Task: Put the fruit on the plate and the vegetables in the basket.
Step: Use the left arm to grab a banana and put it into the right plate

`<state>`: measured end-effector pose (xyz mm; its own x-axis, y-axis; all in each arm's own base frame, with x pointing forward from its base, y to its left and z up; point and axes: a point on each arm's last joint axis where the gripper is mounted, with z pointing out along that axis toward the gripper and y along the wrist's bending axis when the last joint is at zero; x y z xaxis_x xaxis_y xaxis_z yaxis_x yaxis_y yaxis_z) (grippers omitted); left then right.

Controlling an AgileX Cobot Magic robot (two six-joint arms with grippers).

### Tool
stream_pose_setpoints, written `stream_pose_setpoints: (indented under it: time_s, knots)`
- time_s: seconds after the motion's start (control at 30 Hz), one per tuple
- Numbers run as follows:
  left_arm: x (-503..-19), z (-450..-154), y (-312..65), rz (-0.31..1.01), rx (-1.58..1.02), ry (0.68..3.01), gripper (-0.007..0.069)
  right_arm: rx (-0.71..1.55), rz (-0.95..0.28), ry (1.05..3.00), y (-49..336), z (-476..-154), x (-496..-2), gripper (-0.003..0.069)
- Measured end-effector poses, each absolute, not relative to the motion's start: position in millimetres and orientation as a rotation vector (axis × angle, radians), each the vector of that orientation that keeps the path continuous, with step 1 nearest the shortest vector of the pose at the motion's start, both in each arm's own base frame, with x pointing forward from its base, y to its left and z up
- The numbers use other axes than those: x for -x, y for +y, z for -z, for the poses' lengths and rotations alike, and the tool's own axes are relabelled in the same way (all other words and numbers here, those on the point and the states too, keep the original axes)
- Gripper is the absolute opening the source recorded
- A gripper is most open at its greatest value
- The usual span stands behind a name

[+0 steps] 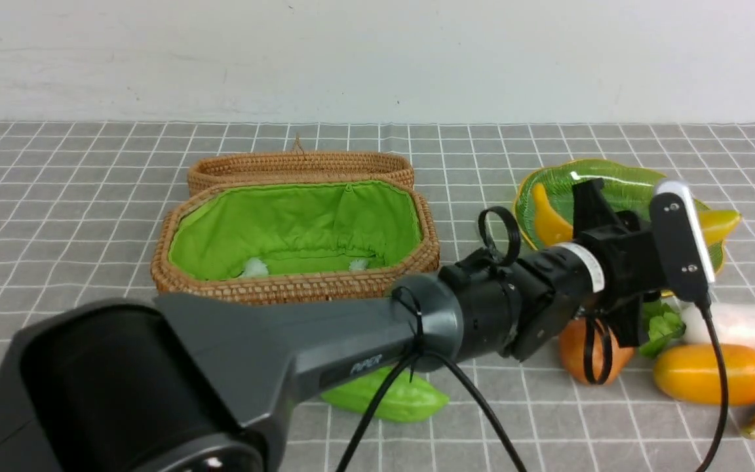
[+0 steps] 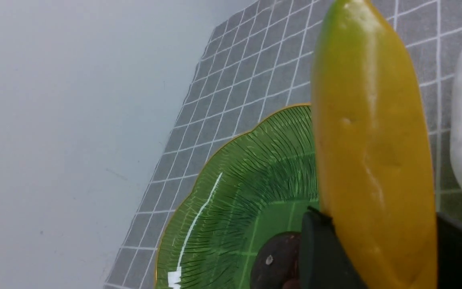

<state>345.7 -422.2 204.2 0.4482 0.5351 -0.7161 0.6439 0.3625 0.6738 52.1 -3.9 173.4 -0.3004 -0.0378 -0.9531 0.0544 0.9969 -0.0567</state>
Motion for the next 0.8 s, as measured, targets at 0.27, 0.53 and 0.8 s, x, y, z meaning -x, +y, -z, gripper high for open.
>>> stream_pose_setpoints:
  time_s: [0.27,0.53,0.8]
  knots:
    - [-343.4,-227.9,-417.1,0.186,-1.288,1.397,0.0304,-0.012,0.091,1.874,-3.9,-173.4,-52.1,0.024]
    - [-330.8,-312.6,-384.9,0.269,-1.463,1.733,0.0304,-0.012,0.091,1.874,-3.9,-173.4,-52.1,0.024]
    - [-356.9,-328.7,-369.6,0.145,-1.56,1.541,0.0304,-0.012,0.091,1.874,-3.9,-173.4,-52.1,0.024]
